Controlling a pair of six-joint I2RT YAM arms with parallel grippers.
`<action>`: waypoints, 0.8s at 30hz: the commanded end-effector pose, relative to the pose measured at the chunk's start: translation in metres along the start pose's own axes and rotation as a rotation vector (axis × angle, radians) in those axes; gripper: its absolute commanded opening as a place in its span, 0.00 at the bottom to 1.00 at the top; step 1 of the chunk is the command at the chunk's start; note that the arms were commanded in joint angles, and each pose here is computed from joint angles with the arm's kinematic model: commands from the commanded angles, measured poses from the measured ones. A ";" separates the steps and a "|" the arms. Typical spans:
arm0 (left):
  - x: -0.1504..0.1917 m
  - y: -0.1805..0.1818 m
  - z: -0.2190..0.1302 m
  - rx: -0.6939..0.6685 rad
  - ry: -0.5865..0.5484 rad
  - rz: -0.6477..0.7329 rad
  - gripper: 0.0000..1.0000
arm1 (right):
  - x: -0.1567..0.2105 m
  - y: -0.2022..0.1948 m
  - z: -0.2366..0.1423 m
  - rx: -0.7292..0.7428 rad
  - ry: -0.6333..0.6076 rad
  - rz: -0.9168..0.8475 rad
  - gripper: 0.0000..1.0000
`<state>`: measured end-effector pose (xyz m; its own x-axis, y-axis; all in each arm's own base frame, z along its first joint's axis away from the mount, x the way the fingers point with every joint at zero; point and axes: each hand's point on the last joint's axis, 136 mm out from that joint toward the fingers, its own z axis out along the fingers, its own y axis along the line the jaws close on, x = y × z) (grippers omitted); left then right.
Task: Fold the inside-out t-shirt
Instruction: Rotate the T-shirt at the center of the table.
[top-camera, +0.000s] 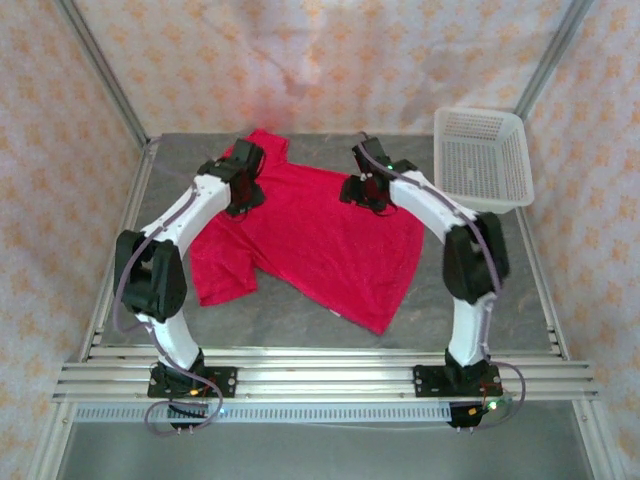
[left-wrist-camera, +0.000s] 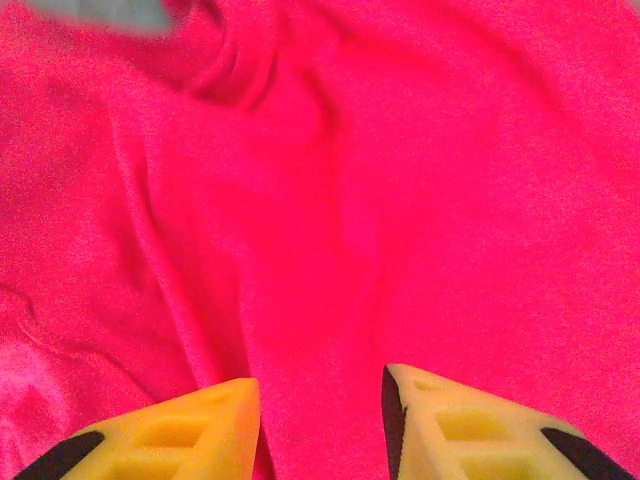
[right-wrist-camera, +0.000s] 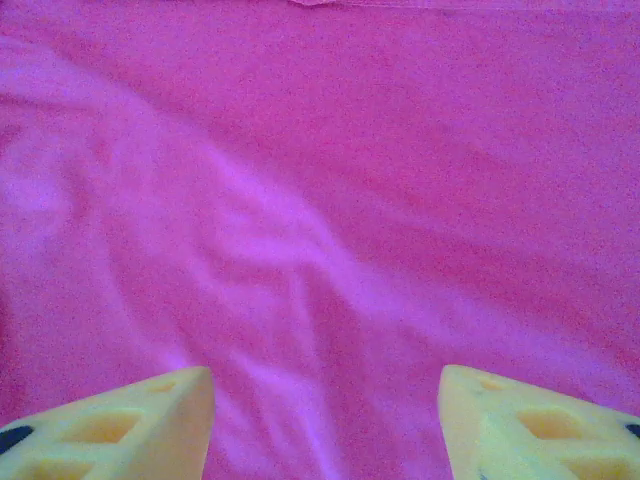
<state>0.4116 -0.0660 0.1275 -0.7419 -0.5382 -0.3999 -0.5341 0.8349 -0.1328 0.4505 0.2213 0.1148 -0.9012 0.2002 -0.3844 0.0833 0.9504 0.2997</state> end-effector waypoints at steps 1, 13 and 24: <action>0.027 0.006 0.031 0.028 0.065 -0.098 0.39 | 0.015 -0.023 0.039 0.083 0.166 0.016 0.60; -0.010 0.023 0.092 -0.298 0.026 0.076 0.41 | 0.090 -0.112 0.075 0.186 0.336 0.149 0.59; 0.021 -0.138 0.137 -0.091 0.105 0.263 0.43 | 0.218 -0.038 0.000 -0.019 0.268 0.054 0.56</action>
<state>0.5446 -0.1289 0.0258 -0.8215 -0.4075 -0.3988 -0.4576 0.8885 0.0348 0.2912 0.2079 0.0263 -0.9651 0.1873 -0.1830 0.1230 0.9412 0.3148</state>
